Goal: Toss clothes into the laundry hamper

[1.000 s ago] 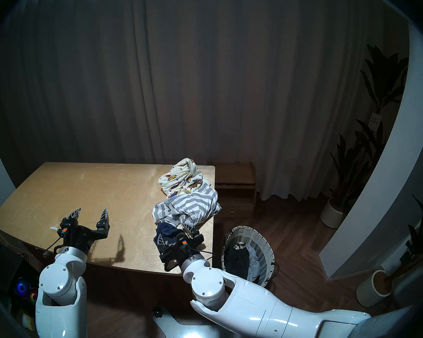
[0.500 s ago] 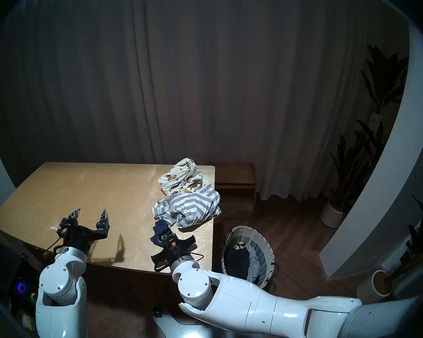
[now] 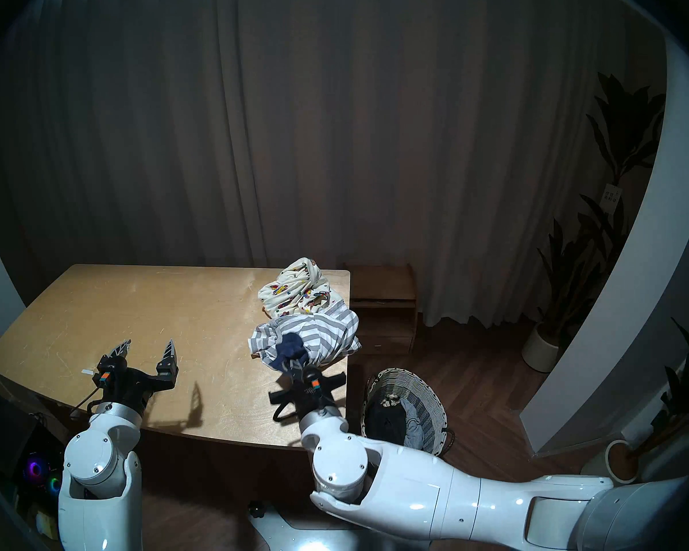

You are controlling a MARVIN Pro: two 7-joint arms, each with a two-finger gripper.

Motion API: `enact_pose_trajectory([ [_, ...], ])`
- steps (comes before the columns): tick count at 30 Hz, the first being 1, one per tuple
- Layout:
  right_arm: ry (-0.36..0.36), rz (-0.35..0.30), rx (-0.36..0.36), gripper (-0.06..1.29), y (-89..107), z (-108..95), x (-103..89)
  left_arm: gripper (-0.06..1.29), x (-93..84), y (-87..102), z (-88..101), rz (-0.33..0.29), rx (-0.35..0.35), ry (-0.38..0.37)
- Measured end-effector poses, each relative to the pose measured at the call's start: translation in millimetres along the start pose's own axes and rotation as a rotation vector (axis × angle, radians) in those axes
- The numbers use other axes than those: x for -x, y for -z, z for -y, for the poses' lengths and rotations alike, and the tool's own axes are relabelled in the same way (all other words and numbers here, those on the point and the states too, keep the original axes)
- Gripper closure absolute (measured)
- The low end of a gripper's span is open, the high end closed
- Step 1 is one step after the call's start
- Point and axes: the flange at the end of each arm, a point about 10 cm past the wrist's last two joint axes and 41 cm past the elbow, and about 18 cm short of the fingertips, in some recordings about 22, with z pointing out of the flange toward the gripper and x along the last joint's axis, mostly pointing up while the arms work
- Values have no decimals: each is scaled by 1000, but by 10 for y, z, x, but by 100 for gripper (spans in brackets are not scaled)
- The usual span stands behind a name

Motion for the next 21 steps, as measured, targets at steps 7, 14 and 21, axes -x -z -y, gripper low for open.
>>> enact_pose_trajectory([
  [7, -46, -184, 182, 121, -301, -574, -608, 2, 5, -2, 1, 1, 0, -1],
  [14, 34, -183, 458, 121, -370, -1522, -523, 2, 6, -3, 2, 1, -1, -2],
  [21, 157, 10, 627, 121, 13, -2335, 210, 2, -8, -25, -21, -2, 6, -7],
])
